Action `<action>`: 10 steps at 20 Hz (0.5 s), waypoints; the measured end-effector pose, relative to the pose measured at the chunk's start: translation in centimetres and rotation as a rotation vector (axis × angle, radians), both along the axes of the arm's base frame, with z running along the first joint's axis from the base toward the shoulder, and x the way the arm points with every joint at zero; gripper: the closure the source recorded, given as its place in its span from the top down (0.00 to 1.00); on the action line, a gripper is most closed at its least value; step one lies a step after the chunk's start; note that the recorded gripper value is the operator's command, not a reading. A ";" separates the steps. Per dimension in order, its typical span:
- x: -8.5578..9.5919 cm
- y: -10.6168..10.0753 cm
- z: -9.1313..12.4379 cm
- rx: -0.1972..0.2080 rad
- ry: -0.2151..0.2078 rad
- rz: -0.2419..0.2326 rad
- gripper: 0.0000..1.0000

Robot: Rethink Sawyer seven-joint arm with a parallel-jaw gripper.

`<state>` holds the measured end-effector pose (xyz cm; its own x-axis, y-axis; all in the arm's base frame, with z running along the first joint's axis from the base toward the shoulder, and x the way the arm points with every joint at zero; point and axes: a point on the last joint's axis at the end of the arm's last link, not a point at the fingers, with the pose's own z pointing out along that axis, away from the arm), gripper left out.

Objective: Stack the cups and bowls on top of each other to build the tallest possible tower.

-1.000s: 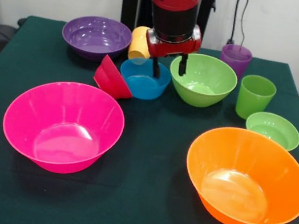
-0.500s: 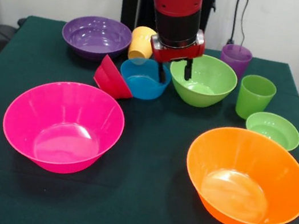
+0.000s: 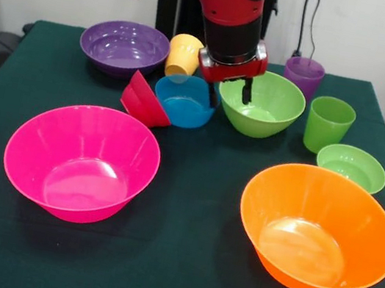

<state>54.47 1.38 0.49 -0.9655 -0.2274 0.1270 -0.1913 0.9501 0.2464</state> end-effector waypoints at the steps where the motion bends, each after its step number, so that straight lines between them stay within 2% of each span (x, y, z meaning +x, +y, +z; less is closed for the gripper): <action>1: -0.2 0.3 -0.2 0.002 0.006 0.003 1.00; 10: -2.3 2.1 -2.6 0.025 0.066 0.022 1.00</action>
<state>52.14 3.52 -2.09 -0.9499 -0.2522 0.1847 -0.1944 0.9393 0.2827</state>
